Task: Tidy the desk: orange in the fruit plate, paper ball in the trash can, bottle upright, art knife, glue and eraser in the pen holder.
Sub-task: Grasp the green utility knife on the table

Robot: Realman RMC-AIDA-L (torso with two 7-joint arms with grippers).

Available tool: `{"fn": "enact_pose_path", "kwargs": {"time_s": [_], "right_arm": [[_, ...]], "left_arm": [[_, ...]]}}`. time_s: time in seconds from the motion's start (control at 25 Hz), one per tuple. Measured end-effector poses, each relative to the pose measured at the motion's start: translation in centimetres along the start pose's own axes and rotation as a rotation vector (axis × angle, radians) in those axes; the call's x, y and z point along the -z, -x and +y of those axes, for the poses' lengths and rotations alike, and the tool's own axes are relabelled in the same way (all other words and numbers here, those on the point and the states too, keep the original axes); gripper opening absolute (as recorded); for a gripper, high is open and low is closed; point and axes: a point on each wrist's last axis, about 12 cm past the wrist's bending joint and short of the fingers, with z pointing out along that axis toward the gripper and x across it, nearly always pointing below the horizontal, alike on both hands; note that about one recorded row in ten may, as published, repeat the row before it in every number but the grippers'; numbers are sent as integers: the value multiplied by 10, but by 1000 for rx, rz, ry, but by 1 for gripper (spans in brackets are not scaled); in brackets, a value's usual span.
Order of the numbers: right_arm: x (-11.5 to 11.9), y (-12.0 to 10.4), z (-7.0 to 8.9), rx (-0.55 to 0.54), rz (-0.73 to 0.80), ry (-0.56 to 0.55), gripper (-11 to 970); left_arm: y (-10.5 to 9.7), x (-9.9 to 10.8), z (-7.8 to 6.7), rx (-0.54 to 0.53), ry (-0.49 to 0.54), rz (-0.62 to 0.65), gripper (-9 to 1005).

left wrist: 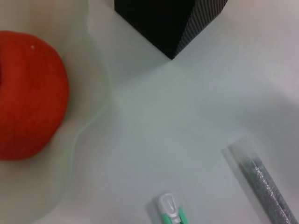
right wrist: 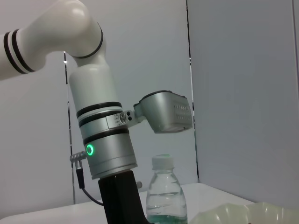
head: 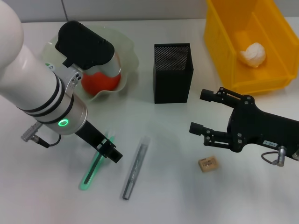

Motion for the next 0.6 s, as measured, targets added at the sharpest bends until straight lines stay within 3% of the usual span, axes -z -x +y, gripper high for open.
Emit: {"fn": "enact_pose_path", "kwargs": {"time_s": [0.6], "right_arm": [[0,0,0,-1,0,-1,827]], "left_arm": [[1,-6,2,1,1,20,696]]}}
